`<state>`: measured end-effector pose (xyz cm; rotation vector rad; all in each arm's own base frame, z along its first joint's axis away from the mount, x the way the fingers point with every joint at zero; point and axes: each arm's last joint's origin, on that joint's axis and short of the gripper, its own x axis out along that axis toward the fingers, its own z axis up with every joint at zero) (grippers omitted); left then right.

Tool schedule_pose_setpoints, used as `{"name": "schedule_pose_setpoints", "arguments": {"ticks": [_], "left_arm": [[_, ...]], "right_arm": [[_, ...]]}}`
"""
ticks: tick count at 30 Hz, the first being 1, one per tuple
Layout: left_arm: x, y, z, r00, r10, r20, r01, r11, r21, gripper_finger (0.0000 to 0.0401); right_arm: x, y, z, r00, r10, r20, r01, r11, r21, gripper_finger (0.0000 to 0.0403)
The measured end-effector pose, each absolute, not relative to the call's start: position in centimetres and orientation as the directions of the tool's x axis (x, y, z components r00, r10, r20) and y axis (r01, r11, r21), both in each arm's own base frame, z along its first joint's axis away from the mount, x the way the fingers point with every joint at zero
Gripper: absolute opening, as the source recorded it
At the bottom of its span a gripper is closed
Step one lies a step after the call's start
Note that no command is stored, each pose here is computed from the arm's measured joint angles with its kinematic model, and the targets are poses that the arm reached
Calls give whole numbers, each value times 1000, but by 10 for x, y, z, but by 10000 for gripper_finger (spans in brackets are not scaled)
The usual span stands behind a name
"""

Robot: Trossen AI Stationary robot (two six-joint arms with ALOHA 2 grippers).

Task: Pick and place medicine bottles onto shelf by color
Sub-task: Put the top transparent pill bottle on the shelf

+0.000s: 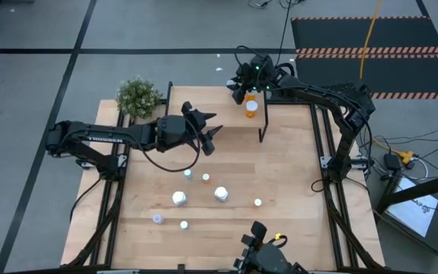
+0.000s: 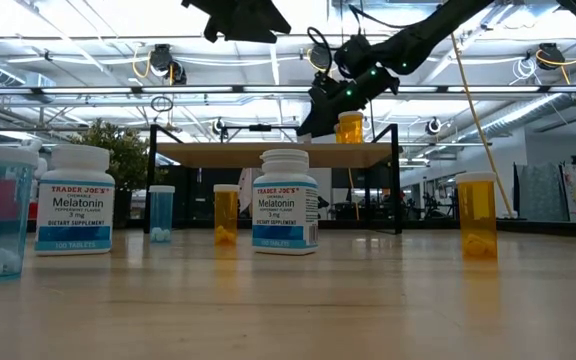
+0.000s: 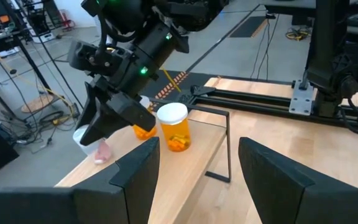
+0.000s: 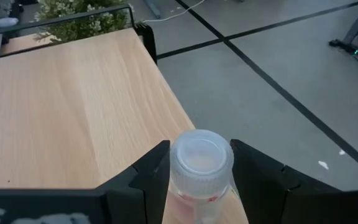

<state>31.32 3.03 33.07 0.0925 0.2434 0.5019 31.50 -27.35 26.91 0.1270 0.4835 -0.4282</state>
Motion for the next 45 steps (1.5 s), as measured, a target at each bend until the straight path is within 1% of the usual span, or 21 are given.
{"name": "schedule_pose_setpoints", "arguments": {"ticks": [45], "left_arm": [[313, 30, 331, 850, 484, -208, -462, 874, 148, 221]], "right_arm": [[319, -268, 268, 801, -349, -487, 417, 908, 36, 158]]}}
